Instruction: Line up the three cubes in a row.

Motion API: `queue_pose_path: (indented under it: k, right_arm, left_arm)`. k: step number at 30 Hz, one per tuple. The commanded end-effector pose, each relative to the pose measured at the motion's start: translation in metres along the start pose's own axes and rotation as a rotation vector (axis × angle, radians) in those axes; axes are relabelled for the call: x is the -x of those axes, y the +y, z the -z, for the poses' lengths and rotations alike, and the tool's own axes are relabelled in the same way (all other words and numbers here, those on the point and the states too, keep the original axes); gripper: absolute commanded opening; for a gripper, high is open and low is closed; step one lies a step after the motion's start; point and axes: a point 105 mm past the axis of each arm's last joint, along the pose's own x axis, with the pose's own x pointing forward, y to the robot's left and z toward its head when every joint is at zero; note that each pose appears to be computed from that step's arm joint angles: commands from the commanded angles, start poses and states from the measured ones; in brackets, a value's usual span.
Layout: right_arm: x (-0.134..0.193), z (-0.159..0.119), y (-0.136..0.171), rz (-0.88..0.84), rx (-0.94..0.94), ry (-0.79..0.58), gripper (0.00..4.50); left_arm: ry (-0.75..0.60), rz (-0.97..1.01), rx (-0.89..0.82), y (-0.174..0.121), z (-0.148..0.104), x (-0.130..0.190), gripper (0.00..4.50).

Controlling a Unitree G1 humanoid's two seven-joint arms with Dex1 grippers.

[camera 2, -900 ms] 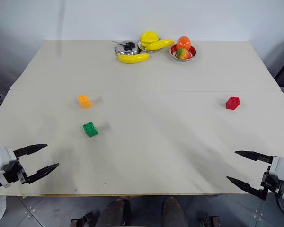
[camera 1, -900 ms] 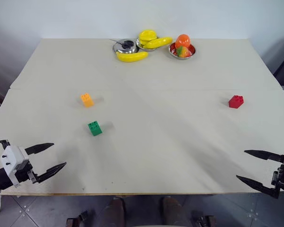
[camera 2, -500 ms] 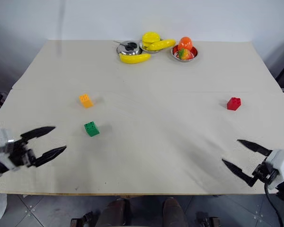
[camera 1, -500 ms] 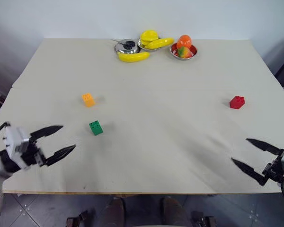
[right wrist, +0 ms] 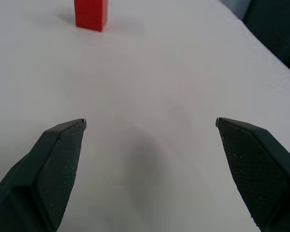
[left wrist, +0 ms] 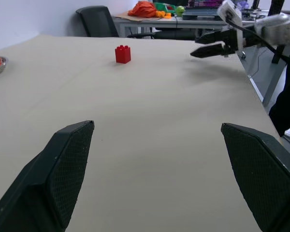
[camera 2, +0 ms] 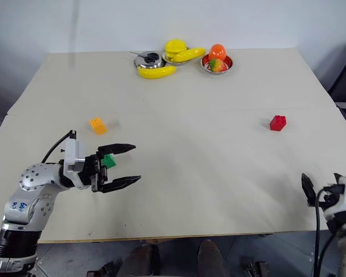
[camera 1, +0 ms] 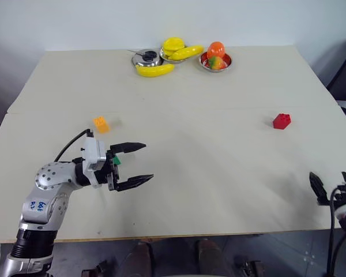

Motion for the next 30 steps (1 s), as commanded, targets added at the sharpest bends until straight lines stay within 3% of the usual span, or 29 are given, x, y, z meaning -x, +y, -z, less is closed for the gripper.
queue_pose_path:
  k: [1,13,20,29,30]
  right_arm:
    - [-0.027,-0.033,0.0,0.001,0.009,-0.004,4.5]
    - [-0.114,-0.07,0.013,0.028,-0.036,0.112,4.5]
    - [-0.141,-0.058,0.029,-0.004,-0.109,0.206,4.5]
    - [-0.156,-0.047,0.043,-0.018,-0.117,0.197,4.5]
    - [-0.158,-0.047,0.045,-0.014,-0.125,0.194,4.14]
  left_arm:
    - [-0.01,0.008,-0.03,-0.005,-0.006,-0.002,4.48]
    - [-0.001,0.009,-0.021,-0.014,-0.006,-0.005,4.48]
    - [-0.003,0.011,-0.03,-0.014,-0.008,-0.007,4.48]
    - [-0.002,0.002,-0.031,-0.012,-0.008,-0.006,4.48]
    - [0.001,0.006,-0.033,-0.013,-0.007,-0.006,4.5]
